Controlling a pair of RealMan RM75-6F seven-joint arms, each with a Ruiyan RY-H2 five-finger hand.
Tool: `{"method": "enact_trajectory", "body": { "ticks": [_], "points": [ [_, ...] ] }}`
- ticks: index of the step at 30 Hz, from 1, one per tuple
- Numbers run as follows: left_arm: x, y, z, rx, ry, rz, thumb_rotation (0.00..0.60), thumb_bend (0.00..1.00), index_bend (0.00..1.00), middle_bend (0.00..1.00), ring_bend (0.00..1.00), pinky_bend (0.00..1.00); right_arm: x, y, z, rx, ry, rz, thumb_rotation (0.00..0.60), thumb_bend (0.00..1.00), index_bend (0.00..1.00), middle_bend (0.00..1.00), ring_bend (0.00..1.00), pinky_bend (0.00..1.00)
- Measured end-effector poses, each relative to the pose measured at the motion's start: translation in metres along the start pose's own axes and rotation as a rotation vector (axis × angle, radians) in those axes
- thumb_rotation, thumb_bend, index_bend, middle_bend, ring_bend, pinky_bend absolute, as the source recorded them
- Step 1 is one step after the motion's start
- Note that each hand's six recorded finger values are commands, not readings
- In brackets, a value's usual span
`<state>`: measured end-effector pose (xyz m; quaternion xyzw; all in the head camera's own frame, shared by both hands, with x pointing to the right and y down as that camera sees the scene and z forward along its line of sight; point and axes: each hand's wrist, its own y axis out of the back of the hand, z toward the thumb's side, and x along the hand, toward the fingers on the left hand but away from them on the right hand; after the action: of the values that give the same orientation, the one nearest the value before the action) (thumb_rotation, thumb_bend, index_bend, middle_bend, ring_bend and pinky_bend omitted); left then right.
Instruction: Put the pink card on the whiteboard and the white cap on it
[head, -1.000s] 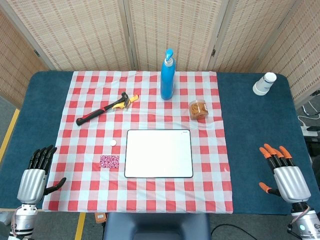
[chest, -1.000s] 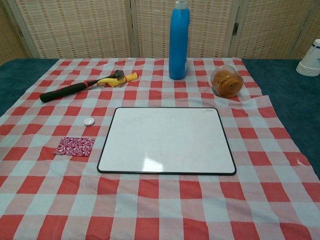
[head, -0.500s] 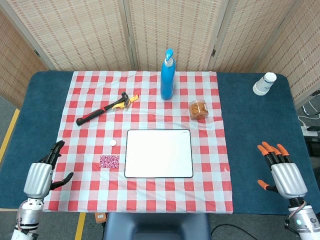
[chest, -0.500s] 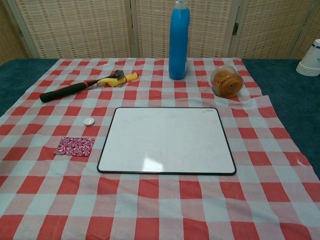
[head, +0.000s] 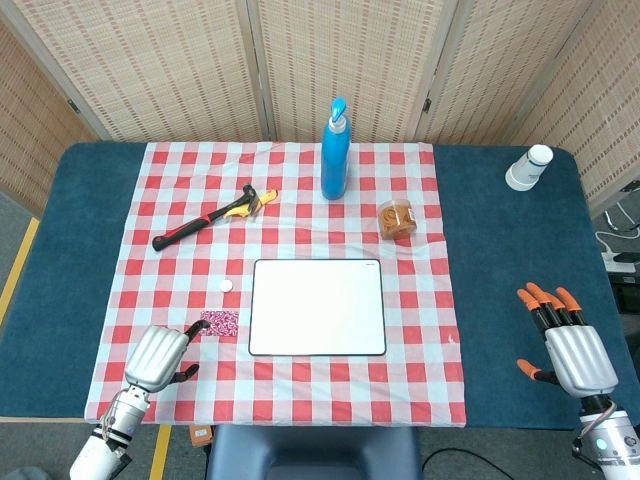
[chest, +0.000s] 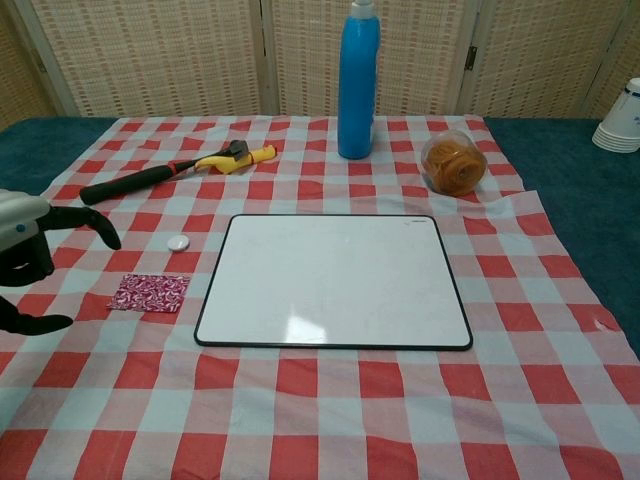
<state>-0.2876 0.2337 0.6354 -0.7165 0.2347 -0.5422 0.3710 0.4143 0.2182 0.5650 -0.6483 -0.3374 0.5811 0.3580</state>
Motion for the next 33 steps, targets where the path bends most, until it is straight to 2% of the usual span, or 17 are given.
{"method": "enact_trajectory", "body": {
  "ticks": [4,9,13,24,33],
  "points": [
    [0.015,-0.010,0.016,0.006,-0.004,-0.080,0.600,0.25,0.32,1.00,1.00,1.00,0.001,0.003,-0.003,-0.014,-0.003,-0.005,0.600,0.07,0.00,0.00,0.00,0.00],
    [0.032,-0.019,0.028,-0.019,0.005,-0.135,0.600,0.26,0.33,1.00,1.00,1.00,0.002,0.007,-0.005,-0.025,-0.004,-0.011,0.600,0.07,0.00,0.00,0.00,0.00],
    [0.048,-0.021,0.032,-0.012,0.018,-0.124,0.600,0.26,0.33,1.00,1.00,1.00,0.002,0.007,-0.006,-0.028,-0.004,-0.009,0.600,0.07,0.00,0.00,0.00,0.00],
    [0.068,-0.020,0.023,0.001,0.087,-0.105,0.600,0.25,0.24,1.00,1.00,1.00,0.000,0.006,-0.006,-0.026,-0.006,-0.002,0.600,0.07,0.00,0.00,0.00,0.00],
    [0.074,-0.031,0.002,-0.075,0.261,-0.105,0.600,0.25,0.25,1.00,1.00,1.00,0.000,0.006,-0.007,-0.028,-0.009,-0.003,0.600,0.07,0.00,0.00,0.00,0.00]
  ]
}}
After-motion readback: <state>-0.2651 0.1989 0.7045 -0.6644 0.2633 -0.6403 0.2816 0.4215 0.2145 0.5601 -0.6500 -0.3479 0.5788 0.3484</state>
